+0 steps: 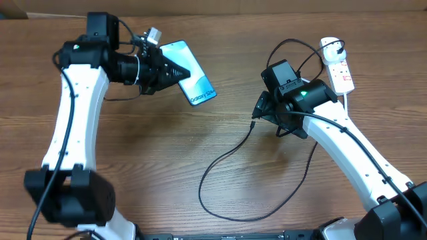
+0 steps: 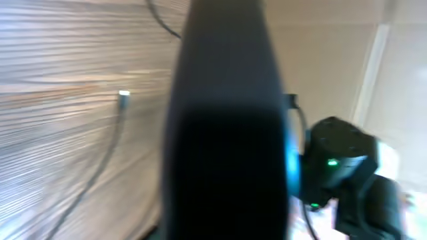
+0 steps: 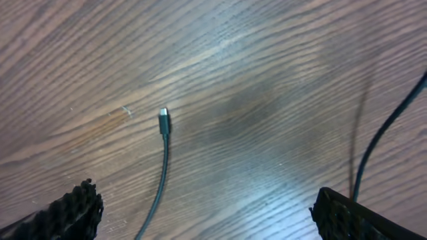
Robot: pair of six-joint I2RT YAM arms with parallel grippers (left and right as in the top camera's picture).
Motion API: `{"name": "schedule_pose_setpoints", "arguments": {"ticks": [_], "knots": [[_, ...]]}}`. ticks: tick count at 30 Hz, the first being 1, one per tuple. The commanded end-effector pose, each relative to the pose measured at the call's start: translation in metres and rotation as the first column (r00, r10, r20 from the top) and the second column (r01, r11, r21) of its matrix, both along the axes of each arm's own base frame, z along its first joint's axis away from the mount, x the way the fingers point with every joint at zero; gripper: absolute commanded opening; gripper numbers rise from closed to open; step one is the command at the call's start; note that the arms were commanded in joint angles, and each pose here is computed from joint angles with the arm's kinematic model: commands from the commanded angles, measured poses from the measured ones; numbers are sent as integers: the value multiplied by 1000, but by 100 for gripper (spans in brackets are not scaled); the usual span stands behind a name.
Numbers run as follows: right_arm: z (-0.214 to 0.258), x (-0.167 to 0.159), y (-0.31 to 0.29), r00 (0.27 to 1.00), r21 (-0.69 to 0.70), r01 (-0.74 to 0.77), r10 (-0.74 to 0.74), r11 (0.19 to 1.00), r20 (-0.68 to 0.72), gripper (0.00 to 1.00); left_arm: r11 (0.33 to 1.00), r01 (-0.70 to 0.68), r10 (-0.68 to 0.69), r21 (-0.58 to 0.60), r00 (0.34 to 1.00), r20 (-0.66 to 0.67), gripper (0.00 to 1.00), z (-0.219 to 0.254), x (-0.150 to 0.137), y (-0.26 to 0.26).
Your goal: Plug charger to phone and switch on socket
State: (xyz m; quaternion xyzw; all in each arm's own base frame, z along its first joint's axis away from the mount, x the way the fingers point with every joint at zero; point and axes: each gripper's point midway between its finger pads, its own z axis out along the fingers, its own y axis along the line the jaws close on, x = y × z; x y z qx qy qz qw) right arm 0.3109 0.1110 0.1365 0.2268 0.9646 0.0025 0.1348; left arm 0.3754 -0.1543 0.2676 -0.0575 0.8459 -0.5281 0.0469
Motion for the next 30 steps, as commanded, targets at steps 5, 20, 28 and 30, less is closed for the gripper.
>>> {"name": "schedule_pose_setpoints", "arguments": {"ticks": [5, 20, 28, 30], "knots": [[3, 1, -26, 999, -11, 52, -52, 999, -8, 100, 914, 102, -106, -393, 994, 12, 4, 24, 15, -9], [-9, 1, -7, 976, 246, -198, 213, 949, -38, 91, 888, 140, -122, -438, 990, 69, 4, 22, 21, -10], [-32, -9, -4, 973, 273, -194, 220, 942, -67, 91, 905, 134, -115, -403, 991, 72, 4, 15, 23, -10], [-31, -9, -2, 973, 285, -198, 224, 938, -62, 91, 905, 136, -115, -403, 991, 74, 4, 15, 23, -10]]}}
